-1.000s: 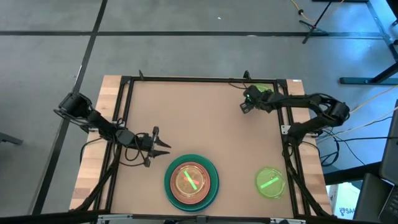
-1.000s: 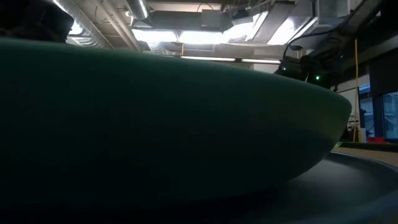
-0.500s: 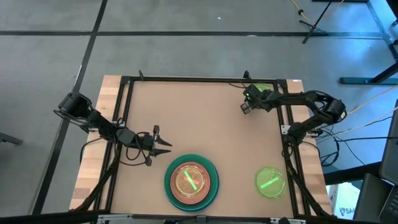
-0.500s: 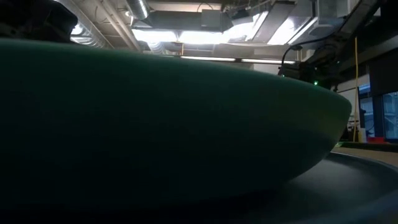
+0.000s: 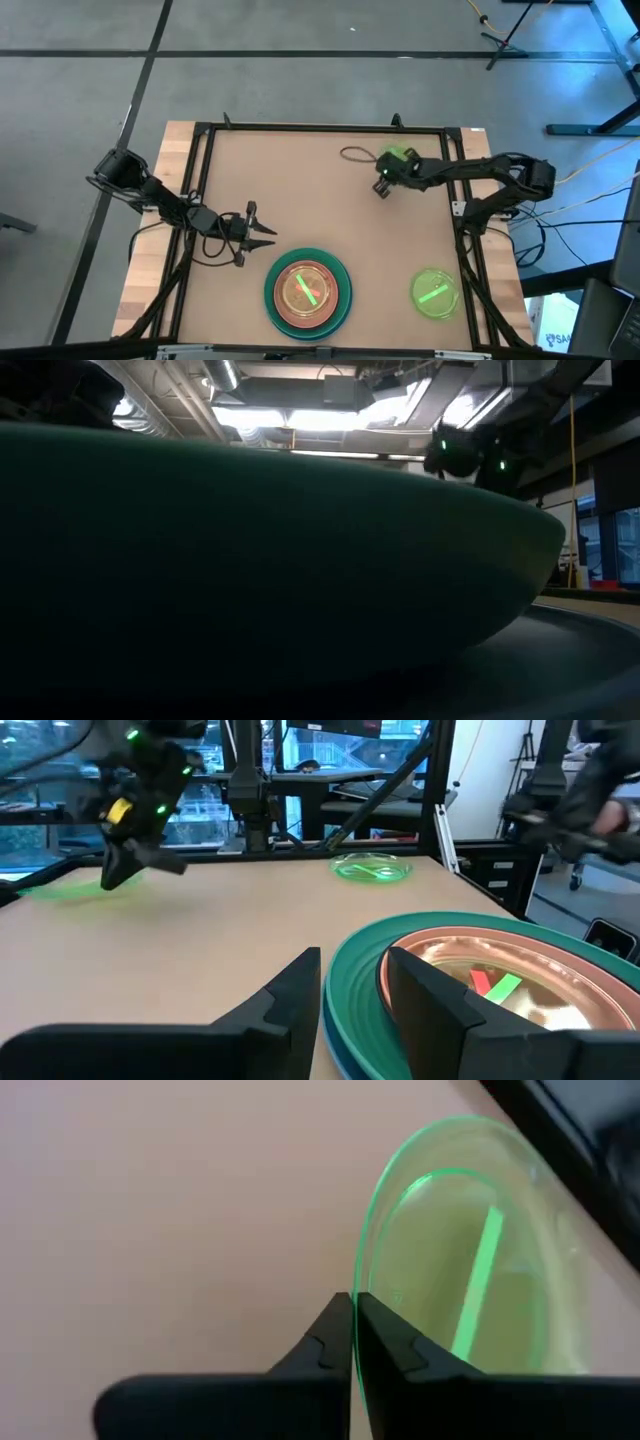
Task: Stack plastic plates
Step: Stack the light green plate on top of the light green plate
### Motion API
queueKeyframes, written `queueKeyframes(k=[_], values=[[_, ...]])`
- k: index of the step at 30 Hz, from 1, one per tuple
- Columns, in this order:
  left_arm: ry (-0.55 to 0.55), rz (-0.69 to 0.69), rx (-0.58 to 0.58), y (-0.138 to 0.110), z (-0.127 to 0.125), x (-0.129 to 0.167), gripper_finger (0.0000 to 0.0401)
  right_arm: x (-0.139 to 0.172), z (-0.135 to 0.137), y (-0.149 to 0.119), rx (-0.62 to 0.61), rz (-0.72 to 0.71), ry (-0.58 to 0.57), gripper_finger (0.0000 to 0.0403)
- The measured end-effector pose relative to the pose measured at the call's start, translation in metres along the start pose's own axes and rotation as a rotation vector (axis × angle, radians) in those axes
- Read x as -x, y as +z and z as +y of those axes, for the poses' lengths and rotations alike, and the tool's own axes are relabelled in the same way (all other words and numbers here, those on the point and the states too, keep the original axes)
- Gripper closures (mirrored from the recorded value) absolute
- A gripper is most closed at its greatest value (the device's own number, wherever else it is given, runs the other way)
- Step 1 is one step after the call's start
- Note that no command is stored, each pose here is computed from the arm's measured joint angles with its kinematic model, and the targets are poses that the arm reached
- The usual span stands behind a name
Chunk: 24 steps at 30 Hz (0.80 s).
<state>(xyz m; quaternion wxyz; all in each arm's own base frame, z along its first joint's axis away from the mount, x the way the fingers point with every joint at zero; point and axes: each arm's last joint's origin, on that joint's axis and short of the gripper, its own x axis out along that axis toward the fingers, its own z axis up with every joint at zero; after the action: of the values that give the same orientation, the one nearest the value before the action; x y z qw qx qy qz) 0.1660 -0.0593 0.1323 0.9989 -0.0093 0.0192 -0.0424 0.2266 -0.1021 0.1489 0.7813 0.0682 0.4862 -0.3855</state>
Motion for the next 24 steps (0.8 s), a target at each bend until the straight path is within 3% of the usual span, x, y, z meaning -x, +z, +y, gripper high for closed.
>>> queueKeyframes(k=[6, 13, 24], values=[[0.002, 0.0, 0.01, 0.0, 0.0, 0.0, 0.0289, 0.041, 0.054, 0.015, 0.144, -0.157, 0.145, 0.04], [0.005, 0.0, 0.012, 0.0, 0.0, 0.0, 0.0289, 0.097, 0.112, 0.013, 0.301, -0.34, 0.34, 0.0401], [0.006, 0.0, 0.018, 0.0, 0.0, 0.0, 0.0289, 0.156, 0.183, -0.015, 0.51, -0.69, 0.814, 0.0402]])
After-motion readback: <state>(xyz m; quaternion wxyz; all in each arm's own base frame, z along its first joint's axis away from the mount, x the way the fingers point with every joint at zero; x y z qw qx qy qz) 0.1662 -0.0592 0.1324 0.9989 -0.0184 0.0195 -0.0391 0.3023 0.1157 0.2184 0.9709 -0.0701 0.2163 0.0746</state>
